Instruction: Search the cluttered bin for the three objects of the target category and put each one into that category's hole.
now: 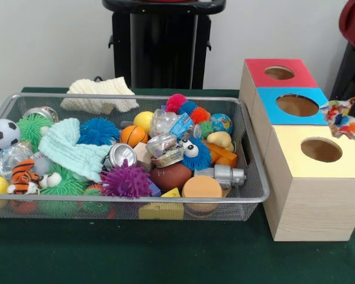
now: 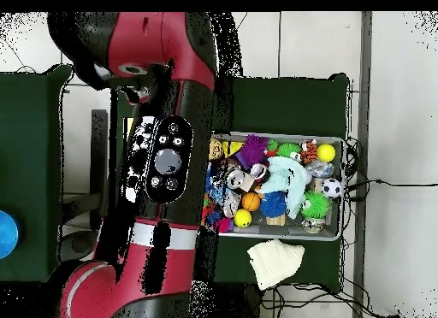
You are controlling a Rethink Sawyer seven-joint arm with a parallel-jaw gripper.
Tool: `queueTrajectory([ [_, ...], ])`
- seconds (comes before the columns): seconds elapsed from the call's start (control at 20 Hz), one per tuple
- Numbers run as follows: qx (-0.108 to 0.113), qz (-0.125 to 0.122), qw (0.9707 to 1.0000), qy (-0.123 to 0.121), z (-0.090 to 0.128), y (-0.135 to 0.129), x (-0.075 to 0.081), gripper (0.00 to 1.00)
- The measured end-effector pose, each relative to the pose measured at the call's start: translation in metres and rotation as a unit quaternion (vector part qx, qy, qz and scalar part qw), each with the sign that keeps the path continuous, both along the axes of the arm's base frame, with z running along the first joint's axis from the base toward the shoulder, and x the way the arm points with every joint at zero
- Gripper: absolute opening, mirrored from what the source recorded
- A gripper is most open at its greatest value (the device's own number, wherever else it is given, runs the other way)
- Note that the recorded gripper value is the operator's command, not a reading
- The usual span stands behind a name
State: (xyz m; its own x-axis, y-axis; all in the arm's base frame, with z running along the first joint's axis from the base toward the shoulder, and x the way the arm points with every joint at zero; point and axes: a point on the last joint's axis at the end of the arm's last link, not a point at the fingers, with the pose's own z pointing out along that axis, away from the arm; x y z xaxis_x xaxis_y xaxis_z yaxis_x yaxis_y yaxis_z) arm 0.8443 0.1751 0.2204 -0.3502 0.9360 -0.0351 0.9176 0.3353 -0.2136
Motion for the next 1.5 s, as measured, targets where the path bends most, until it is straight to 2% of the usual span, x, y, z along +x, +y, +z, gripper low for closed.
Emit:
queueTrajectory([
  [0.15,0.001,-0.002,0.9999,-0.012,-0.003,-0.007,0.005,0.0],
  [0.4,-0.006,-0.012,0.9983,-0.057,-0.012,-0.041,0.022,0.0],
  [0.55,-0.015,-0.016,0.9972,-0.072,-0.017,-0.059,0.028,0.0],
  [0.75,-0.019,-0.019,0.997,-0.072,-0.021,-0.068,0.029,0.0],
  [1.1,-0.02,-0.015,0.9973,-0.069,-0.025,-0.061,0.027,0.0],
  [1.5,-0.018,0.005,0.9974,-0.069,-0.025,-0.027,0.022,0.0],
])
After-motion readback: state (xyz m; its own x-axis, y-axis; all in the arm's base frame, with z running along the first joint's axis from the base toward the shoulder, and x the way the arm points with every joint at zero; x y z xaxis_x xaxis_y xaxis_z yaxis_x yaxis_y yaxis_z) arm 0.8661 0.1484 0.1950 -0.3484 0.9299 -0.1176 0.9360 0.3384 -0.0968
